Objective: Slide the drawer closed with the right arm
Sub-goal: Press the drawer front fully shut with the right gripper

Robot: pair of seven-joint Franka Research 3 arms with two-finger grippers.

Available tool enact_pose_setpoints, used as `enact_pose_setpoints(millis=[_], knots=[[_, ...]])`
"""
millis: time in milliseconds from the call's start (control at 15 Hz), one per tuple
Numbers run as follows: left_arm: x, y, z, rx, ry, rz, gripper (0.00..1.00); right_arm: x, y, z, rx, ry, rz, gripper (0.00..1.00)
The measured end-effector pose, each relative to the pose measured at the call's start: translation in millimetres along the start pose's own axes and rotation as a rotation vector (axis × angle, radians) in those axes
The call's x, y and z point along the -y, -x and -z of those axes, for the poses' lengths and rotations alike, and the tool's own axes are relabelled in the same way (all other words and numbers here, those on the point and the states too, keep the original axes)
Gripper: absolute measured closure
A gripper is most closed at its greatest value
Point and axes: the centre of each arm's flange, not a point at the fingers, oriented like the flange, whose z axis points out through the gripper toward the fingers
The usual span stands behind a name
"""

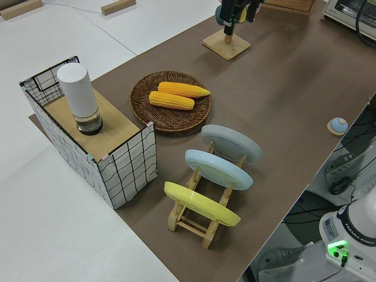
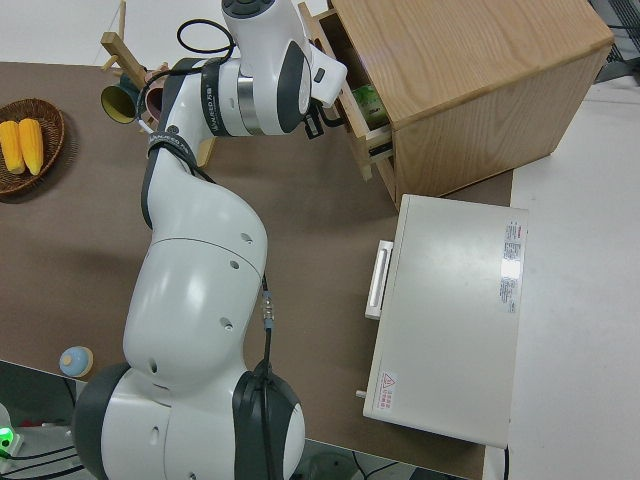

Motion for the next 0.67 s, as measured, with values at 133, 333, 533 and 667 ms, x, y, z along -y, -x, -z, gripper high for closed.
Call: enact_pose_setpoints(millis=[133, 333, 533, 667], knots=[[0.0, 0.0, 0.0, 0.0, 0.0, 0.0, 0.0, -6.8, -12.8, -1.9, -0.002, 0.001, 0.017, 0.99], [0.0, 0.0, 0.0, 0.0, 0.0, 0.0, 0.0, -7.5, -24.6, -2.5, -0.014, -0.02, 0.02, 0.99], [0.0, 0.0, 0.0, 0.0, 0.0, 0.0, 0.0, -3.8, -28.6, -4.3, -0.024, -0.04, 0.017, 0.99], [0.0, 0.0, 0.0, 0.0, 0.0, 0.0, 0.0, -2.9, -30.1, -6.1, -0.024, -0.044, 0.016, 0.99]])
